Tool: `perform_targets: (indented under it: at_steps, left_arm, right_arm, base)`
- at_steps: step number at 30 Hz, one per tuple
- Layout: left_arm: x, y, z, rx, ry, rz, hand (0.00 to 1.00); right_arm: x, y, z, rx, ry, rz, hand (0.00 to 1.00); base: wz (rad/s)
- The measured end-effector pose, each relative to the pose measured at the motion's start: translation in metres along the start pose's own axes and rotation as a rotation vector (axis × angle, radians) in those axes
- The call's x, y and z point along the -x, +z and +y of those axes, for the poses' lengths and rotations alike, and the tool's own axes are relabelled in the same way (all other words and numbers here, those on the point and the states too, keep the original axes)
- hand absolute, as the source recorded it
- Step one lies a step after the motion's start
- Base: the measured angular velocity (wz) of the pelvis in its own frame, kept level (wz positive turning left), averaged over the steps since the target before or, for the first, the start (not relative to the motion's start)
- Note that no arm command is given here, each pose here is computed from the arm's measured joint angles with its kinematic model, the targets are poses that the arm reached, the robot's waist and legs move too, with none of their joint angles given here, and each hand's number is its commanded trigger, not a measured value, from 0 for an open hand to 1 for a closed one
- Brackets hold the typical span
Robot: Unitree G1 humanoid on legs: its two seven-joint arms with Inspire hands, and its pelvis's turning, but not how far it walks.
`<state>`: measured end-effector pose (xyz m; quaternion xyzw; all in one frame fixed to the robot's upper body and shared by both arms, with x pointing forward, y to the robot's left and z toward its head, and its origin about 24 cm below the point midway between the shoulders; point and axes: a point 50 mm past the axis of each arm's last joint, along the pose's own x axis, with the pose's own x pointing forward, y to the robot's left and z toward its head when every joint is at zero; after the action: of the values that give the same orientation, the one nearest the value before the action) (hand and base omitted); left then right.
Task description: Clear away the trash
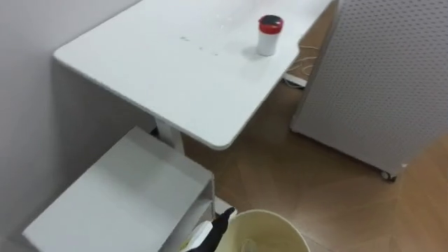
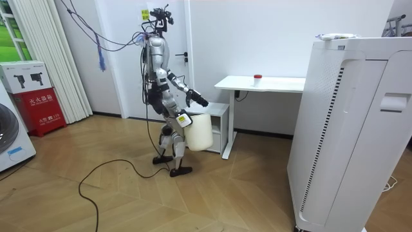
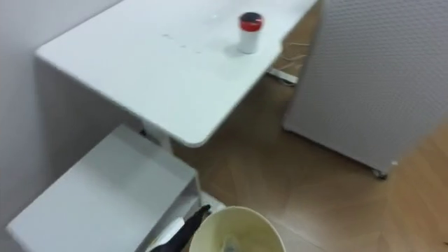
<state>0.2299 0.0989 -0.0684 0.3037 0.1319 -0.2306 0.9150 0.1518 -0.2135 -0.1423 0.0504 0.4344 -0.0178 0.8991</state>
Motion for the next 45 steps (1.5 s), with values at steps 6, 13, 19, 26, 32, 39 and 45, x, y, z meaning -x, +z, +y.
perform_targets:
  at_steps: [6, 13, 19, 26, 32, 39, 45]
  left_arm:
    - [0.005, 0.022, 0.019, 0.006, 0.089, -0.136, 0.0]
    - [0.021, 0.046, 0.042, -0.029, 0.191, -0.292, 0.0]
    - [0.024, 0.05, 0.042, -0.032, 0.198, -0.318, 0.0]
    - [0.03, 0.045, 0.065, -0.007, 0.305, -0.308, 0.0]
    - [0.036, 0.066, 0.075, 0.022, 0.391, -0.405, 0.0]
    - [0.044, 0.058, 0.076, 0.033, 0.425, -0.382, 0.0]
    - [0.047, 0.054, 0.076, 0.038, 0.464, -0.365, 0.0]
  right_arm:
    - [0.01, -0.023, -0.013, -0.084, -0.052, 0.056, 1.0]
    - [0.015, -0.032, -0.017, -0.069, -0.078, 0.078, 1.0]
    - [0.015, -0.034, -0.016, -0.06, -0.074, 0.084, 1.0]
    - [0.014, -0.032, -0.013, -0.059, -0.031, 0.079, 1.0]
    - [0.019, -0.042, -0.022, -0.071, -0.08, 0.12, 1.0]
    - [0.017, -0.042, -0.014, -0.027, -0.036, 0.13, 1.0]
    - [0.017, -0.044, -0.012, -0.009, -0.024, 0.143, 1.0]
  base:
    - [-0.31]
    - [-0.12]
    - [-0.2]
    - [-0.7]
    - [-0.26]
    - [-0.05]
    - [0.06]
